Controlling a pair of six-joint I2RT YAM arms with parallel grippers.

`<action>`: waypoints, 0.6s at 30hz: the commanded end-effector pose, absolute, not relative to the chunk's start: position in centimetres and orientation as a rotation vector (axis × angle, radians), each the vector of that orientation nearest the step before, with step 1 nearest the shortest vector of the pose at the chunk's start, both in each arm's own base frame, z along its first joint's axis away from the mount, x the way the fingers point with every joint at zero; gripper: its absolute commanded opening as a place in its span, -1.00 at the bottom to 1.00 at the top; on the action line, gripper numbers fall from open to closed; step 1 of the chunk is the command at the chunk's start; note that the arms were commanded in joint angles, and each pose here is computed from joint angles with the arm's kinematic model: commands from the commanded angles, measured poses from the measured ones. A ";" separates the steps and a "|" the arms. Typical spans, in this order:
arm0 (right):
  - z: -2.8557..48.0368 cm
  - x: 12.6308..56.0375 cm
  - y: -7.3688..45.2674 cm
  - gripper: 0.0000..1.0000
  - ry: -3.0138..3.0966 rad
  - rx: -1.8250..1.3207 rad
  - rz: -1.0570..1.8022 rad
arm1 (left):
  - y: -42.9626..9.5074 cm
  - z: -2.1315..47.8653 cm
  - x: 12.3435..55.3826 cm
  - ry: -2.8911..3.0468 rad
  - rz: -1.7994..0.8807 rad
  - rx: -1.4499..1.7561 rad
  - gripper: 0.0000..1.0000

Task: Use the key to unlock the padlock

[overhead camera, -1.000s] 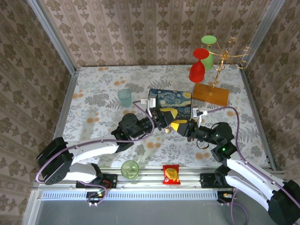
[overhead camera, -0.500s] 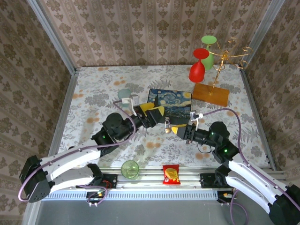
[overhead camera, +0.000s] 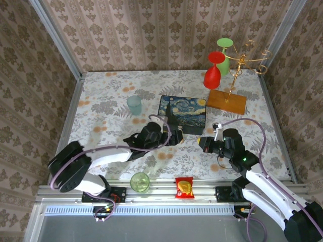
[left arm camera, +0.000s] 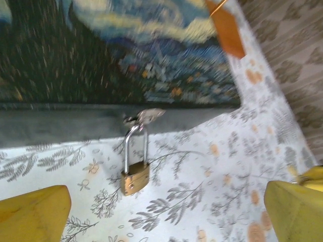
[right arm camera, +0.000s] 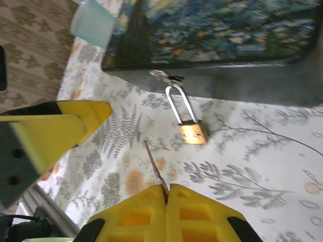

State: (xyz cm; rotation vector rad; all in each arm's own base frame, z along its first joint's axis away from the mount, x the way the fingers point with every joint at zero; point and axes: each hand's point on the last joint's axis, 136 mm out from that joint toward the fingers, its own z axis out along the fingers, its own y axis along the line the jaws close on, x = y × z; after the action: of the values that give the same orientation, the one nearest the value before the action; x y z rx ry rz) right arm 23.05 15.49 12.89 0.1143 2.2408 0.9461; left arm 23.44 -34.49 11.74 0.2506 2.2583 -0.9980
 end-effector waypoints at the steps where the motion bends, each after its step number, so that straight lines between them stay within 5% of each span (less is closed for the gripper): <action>1: 12.1 22.9 14.2 -1.00 2.260 0.146 0.862 | -36.6 11.9 24.2 2.221 -1.085 0.265 0.87; 18: 11.2 22.1 13.8 -1.00 2.238 0.160 0.884 | -39.0 7.3 26.2 2.256 -1.124 0.268 0.48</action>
State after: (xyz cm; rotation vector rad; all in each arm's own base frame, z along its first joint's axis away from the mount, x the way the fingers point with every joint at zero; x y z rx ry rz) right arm 22.08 14.17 11.54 0.1482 2.2460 0.8957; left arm 26.01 -37.96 6.13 0.2520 2.3070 -1.0535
